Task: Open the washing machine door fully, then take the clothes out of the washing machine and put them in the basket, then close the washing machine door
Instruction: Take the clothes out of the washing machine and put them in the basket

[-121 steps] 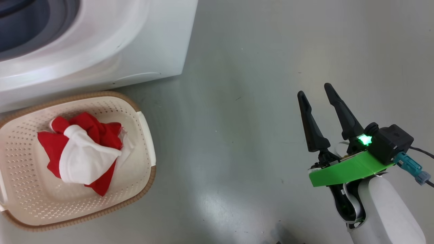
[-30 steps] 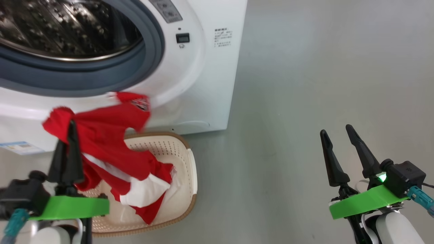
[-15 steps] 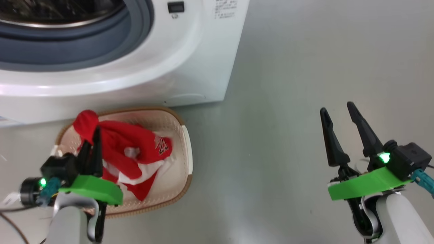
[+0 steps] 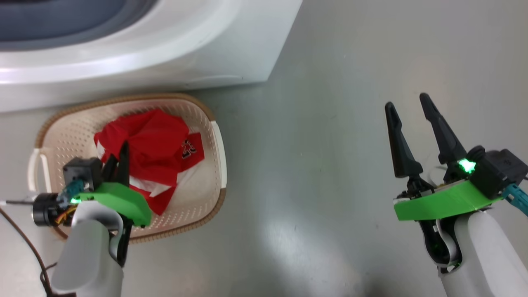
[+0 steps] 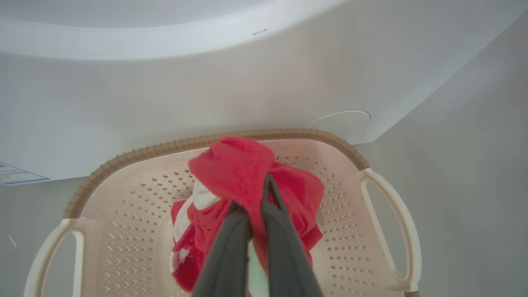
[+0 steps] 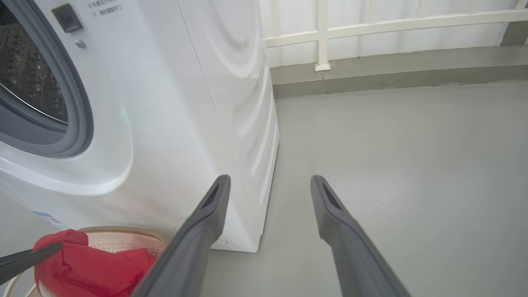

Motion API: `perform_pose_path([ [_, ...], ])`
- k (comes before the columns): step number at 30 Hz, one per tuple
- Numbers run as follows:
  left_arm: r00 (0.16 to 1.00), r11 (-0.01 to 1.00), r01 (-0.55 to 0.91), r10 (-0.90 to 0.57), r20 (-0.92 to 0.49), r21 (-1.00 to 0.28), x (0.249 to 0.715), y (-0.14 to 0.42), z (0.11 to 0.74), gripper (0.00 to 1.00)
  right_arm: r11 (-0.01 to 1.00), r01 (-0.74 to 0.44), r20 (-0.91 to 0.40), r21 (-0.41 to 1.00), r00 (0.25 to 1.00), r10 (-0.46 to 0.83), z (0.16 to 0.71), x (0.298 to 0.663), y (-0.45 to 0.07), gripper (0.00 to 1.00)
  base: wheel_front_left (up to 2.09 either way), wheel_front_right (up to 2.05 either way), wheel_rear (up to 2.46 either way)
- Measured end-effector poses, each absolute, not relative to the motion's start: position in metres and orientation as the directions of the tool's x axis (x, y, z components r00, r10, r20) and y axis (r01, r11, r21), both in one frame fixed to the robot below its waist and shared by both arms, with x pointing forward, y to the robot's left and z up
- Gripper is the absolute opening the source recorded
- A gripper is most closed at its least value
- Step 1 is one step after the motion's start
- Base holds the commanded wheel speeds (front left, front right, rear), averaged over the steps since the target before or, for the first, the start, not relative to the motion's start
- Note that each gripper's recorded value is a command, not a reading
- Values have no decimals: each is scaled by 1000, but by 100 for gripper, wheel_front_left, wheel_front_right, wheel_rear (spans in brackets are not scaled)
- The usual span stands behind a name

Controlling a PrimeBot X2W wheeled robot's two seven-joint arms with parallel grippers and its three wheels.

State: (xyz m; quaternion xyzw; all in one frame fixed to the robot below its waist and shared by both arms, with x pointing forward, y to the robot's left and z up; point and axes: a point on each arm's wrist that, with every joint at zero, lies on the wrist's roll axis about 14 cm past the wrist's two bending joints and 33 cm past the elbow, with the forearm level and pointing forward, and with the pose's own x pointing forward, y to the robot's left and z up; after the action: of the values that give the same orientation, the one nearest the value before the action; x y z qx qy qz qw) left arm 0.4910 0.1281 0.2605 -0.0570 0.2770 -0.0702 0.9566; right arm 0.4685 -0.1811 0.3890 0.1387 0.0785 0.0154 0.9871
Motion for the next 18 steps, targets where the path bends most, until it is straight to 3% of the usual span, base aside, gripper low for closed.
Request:
perform_pose_path([
  [18, 681, 984, 69, -166, -713, -163, 483, 124, 171, 0, 965, -8, -232, 263, 970, 71, 339, 483, -176, 100, 0, 0, 0],
])
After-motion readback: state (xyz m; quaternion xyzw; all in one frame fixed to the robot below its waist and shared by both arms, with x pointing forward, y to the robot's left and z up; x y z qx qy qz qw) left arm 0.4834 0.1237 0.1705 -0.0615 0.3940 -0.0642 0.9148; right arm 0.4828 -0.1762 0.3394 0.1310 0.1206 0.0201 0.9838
